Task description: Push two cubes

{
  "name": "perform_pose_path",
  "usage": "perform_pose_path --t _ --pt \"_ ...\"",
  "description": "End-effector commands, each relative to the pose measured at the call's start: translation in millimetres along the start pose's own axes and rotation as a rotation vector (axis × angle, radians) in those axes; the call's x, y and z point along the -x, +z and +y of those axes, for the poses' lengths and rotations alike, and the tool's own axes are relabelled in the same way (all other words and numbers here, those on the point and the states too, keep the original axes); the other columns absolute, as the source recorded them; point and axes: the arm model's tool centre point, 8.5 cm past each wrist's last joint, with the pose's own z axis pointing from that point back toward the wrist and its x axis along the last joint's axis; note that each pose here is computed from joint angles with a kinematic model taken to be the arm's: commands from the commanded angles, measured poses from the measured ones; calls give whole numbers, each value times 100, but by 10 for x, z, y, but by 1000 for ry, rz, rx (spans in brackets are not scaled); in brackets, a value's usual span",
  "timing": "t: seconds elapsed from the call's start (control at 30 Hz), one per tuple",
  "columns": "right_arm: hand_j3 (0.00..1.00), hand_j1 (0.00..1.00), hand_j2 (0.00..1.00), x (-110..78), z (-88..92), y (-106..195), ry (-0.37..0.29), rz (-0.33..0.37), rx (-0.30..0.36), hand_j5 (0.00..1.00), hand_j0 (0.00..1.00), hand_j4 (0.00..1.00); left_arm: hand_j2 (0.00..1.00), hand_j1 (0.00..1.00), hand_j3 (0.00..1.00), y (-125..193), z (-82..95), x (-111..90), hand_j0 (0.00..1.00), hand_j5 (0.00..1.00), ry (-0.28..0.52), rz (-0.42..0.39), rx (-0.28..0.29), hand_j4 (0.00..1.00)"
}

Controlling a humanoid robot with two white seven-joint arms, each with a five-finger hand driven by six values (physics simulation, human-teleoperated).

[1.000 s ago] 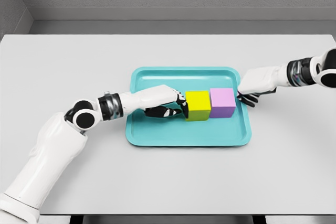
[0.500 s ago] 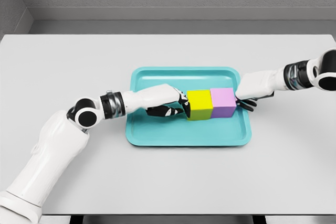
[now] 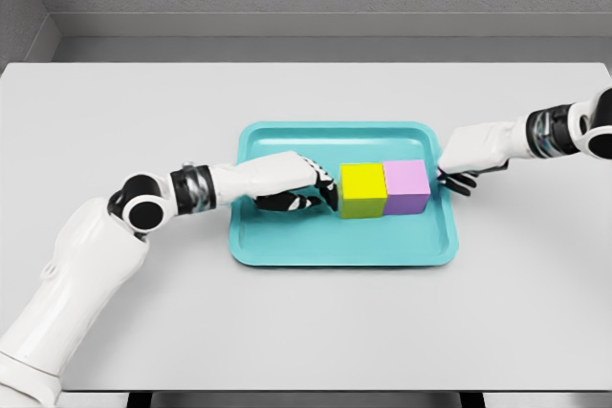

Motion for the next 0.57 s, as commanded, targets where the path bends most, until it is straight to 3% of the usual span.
perform_pose_path --t 0.0,0.07,0.17,0.2,0.27,0.3,0.33,0.53 --pt "13 13 13 81 20 40 -16 26 1 13 13 13 49 49 49 97 33 35 49 49 7 6 -9 49" --pt "13 13 13 121 42 57 -26 37 -2 13 13 13 49 49 49 193 158 -28 49 49 8 -26 -45 49" --pt "14 14 14 174 20 103 -36 52 12 14 14 14 51 51 51 760 514 -159 51 51 -24 -69 -98 51" --pt "14 14 14 244 8 165 -50 74 27 14 14 14 53 53 53 1039 645 -141 53 53 -38 -44 -123 53" --pt "14 14 14 495 63 346 -120 147 57 14 14 14 76 76 76 1677 895 -100 76 76 -61 34 -163 76" --pt "15 15 15 589 87 427 -149 176 73 15 15 15 95 95 95 1935 957 -60 95 95 -69 85 -166 95" --pt "15 15 15 629 104 461 -163 188 80 15 15 15 100 100 100 2093 965 -29 100 100 -75 124 -161 100" --pt "21 21 21 656 50 517 -168 196 107 21 21 21 100 100 100 2318 847 180 100 100 -37 217 -134 100"
